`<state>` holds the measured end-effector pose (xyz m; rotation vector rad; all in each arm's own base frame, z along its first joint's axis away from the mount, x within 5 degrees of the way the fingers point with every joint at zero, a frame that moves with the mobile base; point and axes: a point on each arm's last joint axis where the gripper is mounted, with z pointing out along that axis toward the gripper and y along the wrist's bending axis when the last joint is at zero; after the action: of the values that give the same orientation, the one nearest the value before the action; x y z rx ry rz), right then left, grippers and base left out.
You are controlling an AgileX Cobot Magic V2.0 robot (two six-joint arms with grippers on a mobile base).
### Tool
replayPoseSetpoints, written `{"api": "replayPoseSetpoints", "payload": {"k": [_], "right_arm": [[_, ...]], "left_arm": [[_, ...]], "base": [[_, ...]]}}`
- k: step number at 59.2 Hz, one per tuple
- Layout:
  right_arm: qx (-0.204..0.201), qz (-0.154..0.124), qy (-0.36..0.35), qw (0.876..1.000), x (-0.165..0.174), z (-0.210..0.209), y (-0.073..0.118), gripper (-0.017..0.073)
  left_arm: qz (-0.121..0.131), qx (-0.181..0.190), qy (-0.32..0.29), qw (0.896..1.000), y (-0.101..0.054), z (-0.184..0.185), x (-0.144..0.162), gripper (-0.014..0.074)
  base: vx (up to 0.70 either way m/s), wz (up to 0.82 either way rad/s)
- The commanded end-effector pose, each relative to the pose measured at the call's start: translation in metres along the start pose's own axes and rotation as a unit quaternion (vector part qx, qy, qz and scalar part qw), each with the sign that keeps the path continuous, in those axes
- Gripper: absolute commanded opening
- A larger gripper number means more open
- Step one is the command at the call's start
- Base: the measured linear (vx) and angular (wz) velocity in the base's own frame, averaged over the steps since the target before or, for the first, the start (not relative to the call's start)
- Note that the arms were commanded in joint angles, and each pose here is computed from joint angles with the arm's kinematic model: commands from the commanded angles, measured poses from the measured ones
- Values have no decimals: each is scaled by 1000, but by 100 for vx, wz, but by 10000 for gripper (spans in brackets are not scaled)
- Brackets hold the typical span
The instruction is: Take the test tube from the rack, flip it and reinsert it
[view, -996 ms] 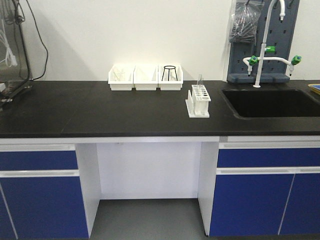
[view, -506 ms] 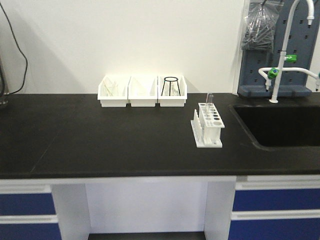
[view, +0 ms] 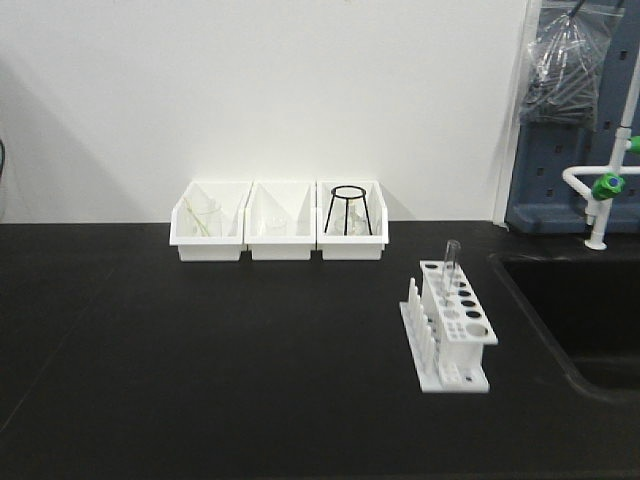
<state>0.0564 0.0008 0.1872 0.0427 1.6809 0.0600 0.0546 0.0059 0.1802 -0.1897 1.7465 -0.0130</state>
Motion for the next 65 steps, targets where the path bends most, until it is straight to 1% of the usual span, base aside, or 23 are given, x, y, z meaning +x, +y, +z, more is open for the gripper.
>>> {"api": "replayPoseSetpoints", "payload": {"k": [1, 41, 65], "right_arm": [[0, -4, -45, 999, -8, -1, 0, -8], [0, -4, -45, 999, -8, -1, 0, -8], [0, -4, -45, 999, -8, -1, 0, -8]], "left_arm": [[-2, 11, -43, 999, -2, -1, -7, -6], [-2, 11, -43, 999, -2, -1, -7, -6], [-2, 11, -43, 999, -2, -1, -7, -6]], "base": [[48, 0], [42, 1], [21, 1]]}}
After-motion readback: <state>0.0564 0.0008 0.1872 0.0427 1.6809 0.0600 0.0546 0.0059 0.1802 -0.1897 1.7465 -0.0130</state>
